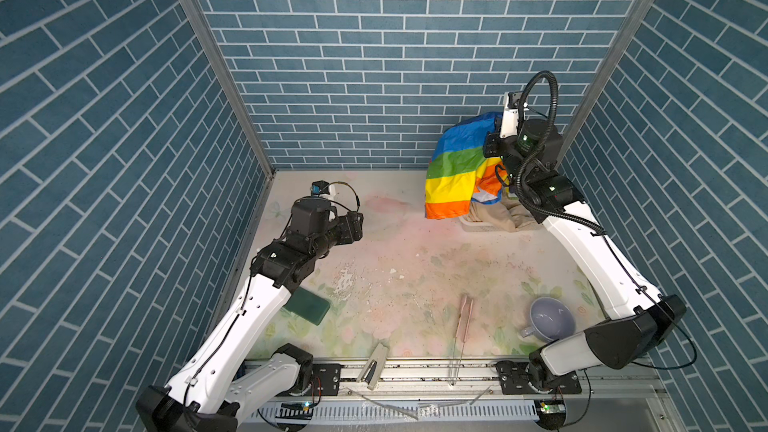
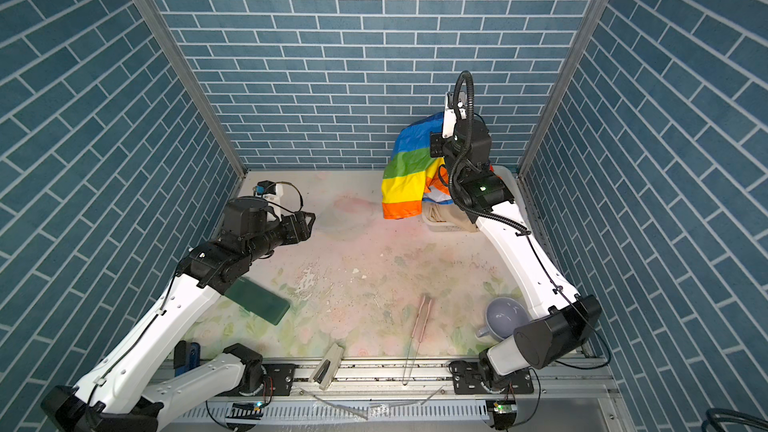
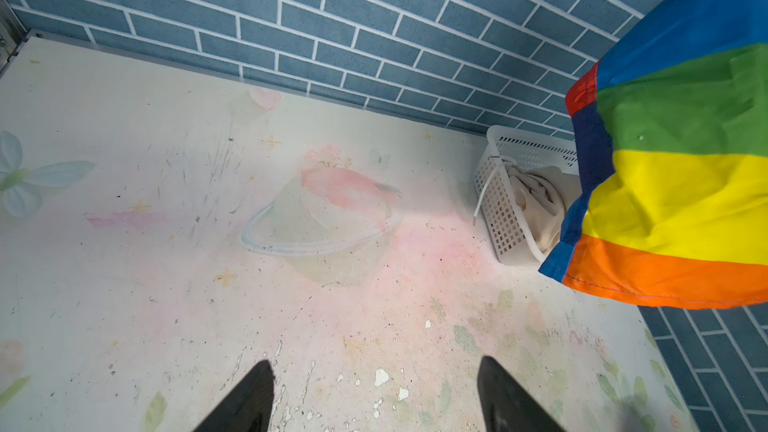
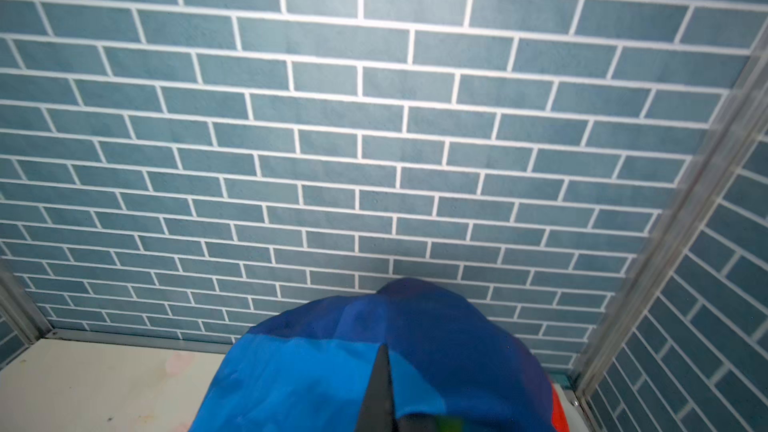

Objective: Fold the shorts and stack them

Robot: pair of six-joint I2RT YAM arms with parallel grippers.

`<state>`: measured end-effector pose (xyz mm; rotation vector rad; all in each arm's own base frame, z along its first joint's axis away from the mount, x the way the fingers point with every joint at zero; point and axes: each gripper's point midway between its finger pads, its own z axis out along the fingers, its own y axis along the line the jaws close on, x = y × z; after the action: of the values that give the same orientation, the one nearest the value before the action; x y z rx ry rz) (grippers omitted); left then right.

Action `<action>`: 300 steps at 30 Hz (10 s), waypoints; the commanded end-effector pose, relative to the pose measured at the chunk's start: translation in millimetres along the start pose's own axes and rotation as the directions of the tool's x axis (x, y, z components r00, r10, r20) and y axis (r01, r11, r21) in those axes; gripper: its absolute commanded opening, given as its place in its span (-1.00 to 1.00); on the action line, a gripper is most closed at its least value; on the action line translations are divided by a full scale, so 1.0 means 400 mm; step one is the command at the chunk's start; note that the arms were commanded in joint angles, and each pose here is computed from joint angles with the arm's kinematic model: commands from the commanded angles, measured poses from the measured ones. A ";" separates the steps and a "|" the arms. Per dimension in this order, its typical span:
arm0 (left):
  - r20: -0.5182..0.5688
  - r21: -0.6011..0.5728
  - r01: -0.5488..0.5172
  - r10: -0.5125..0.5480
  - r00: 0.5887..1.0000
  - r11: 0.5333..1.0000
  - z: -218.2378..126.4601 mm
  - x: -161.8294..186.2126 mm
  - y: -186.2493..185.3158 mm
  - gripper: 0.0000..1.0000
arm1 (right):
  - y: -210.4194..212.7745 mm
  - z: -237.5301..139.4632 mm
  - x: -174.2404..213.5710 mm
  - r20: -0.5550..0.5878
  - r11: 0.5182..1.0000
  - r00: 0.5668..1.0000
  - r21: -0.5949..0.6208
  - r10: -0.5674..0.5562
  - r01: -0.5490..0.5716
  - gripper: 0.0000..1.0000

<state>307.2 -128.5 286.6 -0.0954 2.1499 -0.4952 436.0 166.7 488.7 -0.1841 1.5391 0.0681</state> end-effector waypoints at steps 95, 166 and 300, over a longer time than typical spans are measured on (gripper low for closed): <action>-0.219 0.156 0.249 -0.212 0.952 0.956 0.475 0.002 -0.008 -0.67 | 0.441 0.117 0.171 -0.304 0.819 0.910 -0.418 0.281 -0.393 -1.00; 0.015 0.053 0.296 -0.297 0.955 0.954 -0.010 -0.219 0.086 0.68 | 0.574 0.071 0.072 -0.253 0.730 0.968 -0.660 0.006 -0.177 -1.00; -0.140 -0.156 -0.035 0.013 0.990 0.987 0.367 -0.248 0.038 -1.00 | 0.717 -0.131 0.815 -0.530 0.828 0.835 -0.527 -0.146 -0.190 -1.00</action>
<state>476.4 -163.8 258.3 -0.0492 2.3921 -0.2939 296.7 429.0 100.1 -0.9436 2.0905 0.5044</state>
